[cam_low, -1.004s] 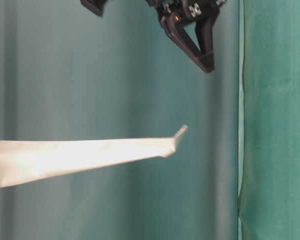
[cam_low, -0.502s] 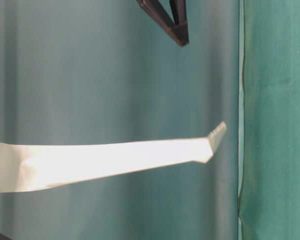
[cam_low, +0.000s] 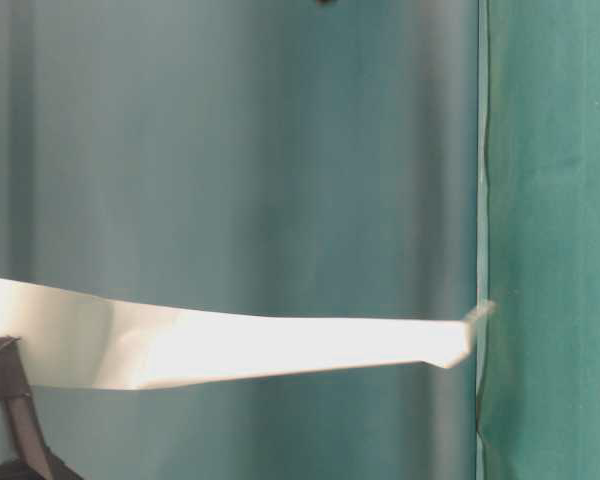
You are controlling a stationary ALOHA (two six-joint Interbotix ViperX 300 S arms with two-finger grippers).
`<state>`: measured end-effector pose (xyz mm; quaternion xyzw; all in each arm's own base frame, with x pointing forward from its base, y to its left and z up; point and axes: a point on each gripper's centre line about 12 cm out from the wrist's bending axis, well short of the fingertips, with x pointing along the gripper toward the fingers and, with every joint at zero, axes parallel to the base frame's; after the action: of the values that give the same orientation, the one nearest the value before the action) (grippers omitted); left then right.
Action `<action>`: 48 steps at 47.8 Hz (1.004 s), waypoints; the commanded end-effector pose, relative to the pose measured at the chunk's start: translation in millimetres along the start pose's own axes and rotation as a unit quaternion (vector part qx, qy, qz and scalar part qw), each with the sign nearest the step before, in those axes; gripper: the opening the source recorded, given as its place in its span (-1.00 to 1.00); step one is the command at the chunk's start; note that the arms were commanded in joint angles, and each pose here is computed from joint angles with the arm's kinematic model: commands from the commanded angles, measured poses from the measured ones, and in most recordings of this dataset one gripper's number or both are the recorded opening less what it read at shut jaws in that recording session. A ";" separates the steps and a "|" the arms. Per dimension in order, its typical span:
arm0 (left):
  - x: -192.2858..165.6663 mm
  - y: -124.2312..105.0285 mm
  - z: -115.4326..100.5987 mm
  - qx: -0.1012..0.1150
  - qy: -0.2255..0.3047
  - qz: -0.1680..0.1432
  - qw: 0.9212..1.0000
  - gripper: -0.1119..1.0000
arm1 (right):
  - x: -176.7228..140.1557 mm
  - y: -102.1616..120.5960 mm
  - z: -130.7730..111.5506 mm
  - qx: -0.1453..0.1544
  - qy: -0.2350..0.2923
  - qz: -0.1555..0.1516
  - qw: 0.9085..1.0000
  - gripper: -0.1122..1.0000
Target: Peel off the duct tape with your right arm.
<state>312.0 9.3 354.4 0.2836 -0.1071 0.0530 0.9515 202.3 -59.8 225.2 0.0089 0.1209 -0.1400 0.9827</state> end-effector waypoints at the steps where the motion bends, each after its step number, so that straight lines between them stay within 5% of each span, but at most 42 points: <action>1: 0.0 7.4 9.5 -0.001 -0.012 0.010 1.000 -0.44 | -14.5 0.2 2.6 -0.001 -0.014 0.000 1.000 -0.97; 15: 0.4 7.2 9.5 -0.001 -0.012 0.009 1.000 -0.44 | -51.5 -0.1 -13.3 0.001 -0.028 -0.003 1.000 -0.97; 37: -0.2 6.2 8.7 -0.003 -0.009 0.007 1.000 -0.44 | -53.5 0.3 -45.2 0.006 0.018 -0.003 1.000 -0.97; 48: -0.2 3.4 5.5 -0.011 0.000 -0.001 1.000 -0.44 | -53.9 0.6 -54.8 0.053 0.041 -0.004 0.998 -0.97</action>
<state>312.7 9.7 350.8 0.2766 -0.0927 0.0482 0.9553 138.5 -41.6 183.0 0.0523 0.1551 -0.1485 0.9753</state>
